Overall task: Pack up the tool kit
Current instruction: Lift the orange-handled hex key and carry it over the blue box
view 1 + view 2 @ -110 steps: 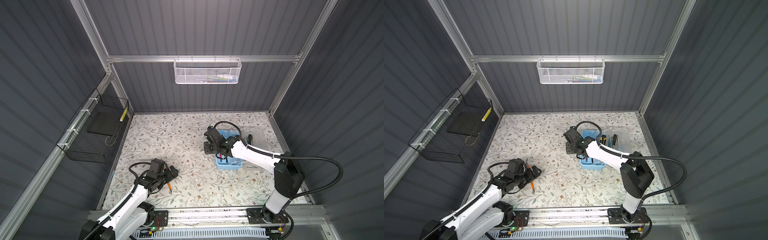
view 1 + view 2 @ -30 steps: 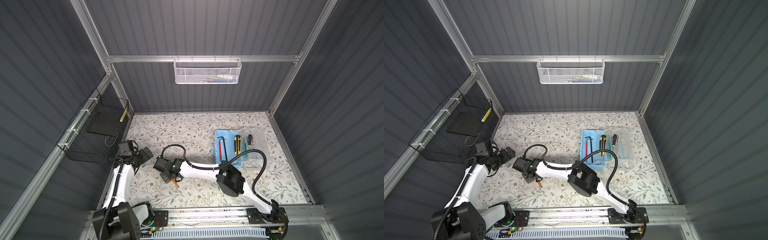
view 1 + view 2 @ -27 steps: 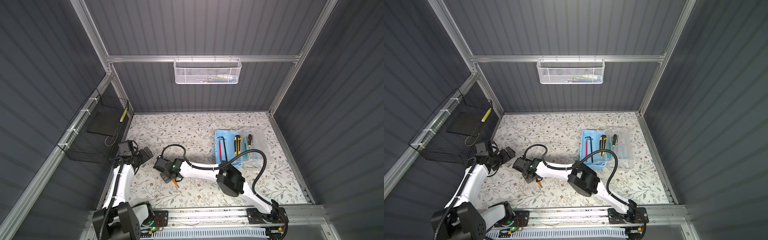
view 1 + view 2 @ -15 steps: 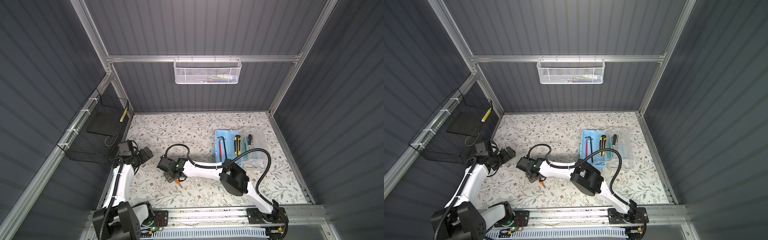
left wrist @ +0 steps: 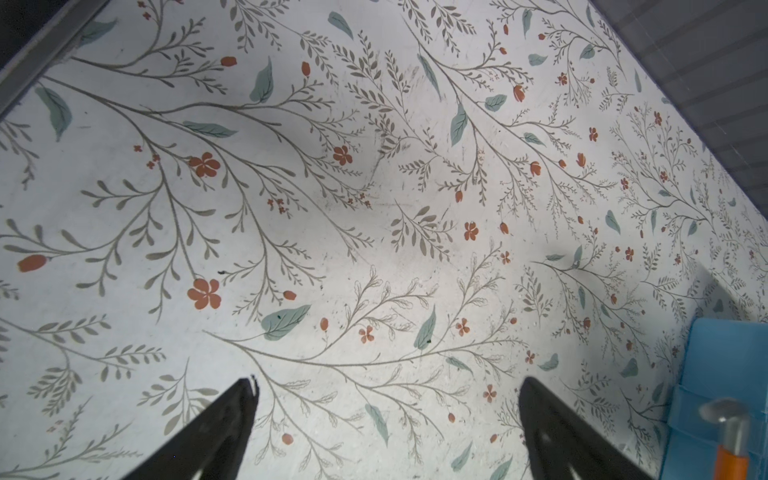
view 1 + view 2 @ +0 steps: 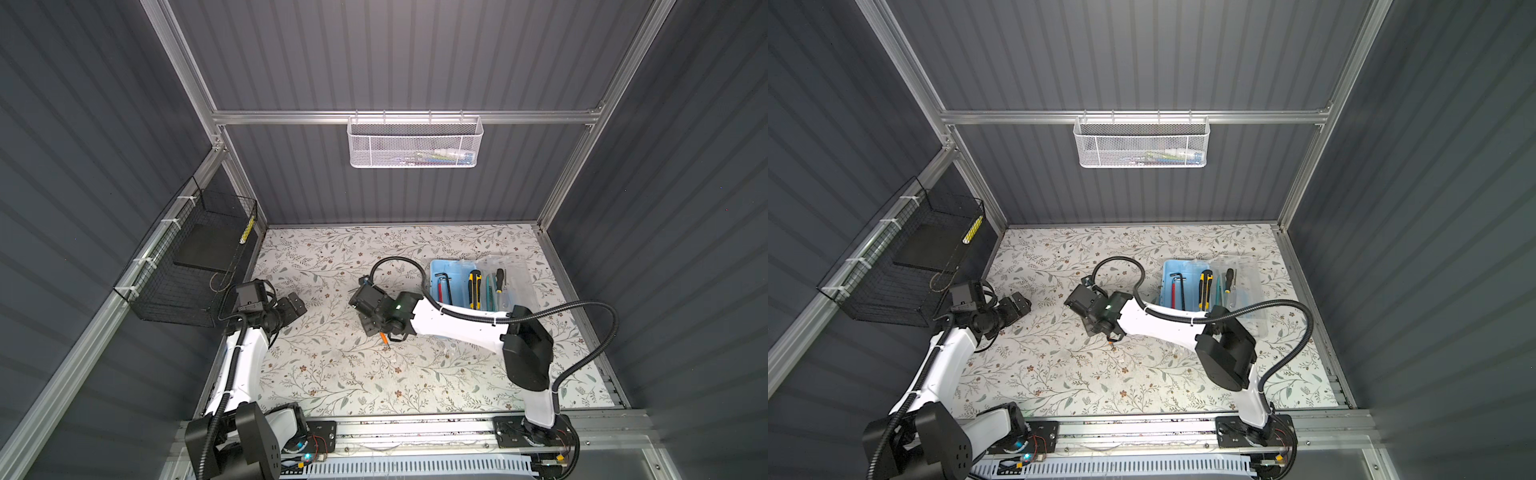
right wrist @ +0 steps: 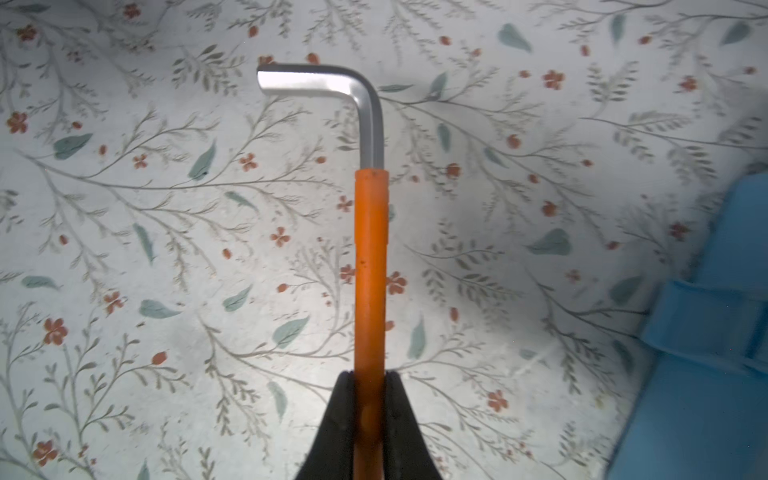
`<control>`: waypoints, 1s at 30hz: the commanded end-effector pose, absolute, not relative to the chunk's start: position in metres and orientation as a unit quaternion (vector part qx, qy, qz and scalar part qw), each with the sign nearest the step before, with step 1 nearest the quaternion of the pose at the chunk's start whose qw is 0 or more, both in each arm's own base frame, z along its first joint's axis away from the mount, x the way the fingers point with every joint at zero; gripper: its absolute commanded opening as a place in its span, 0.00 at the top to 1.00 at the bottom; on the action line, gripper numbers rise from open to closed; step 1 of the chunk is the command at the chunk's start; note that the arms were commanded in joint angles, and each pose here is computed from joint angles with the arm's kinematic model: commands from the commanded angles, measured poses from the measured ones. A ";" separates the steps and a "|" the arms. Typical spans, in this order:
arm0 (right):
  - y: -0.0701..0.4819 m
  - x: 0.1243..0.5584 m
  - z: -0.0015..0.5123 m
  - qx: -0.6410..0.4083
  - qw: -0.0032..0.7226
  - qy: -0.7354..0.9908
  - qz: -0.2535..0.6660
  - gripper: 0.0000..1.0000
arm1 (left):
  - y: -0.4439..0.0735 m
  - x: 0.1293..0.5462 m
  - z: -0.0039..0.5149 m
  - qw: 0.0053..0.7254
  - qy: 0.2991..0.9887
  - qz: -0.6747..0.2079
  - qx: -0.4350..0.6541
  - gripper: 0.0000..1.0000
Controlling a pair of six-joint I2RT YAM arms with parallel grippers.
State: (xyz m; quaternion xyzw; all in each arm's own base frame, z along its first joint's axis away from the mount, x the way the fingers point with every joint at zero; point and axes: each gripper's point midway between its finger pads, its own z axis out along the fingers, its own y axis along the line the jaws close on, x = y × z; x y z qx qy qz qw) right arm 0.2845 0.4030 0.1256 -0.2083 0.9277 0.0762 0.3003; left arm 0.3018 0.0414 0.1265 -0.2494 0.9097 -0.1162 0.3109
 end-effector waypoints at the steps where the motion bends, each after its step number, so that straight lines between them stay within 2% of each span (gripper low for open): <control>1: 0.358 0.305 0.139 -0.153 0.320 0.934 0.041 1.00 | 0.053 0.301 0.124 0.315 0.901 -0.112 -0.277 0.01; 15: 0.244 0.332 0.195 -0.045 0.373 0.927 0.003 1.00 | 0.036 0.311 0.127 0.337 0.893 -0.165 -0.247 0.01; 22: 0.196 0.342 0.174 -0.001 0.357 0.933 -0.036 1.00 | 0.029 0.312 0.125 0.333 0.893 -0.184 -0.240 0.01; 30: 0.189 0.364 0.143 -0.005 0.331 0.941 -0.063 1.00 | 0.023 0.314 0.125 0.326 0.894 -0.202 -0.233 0.01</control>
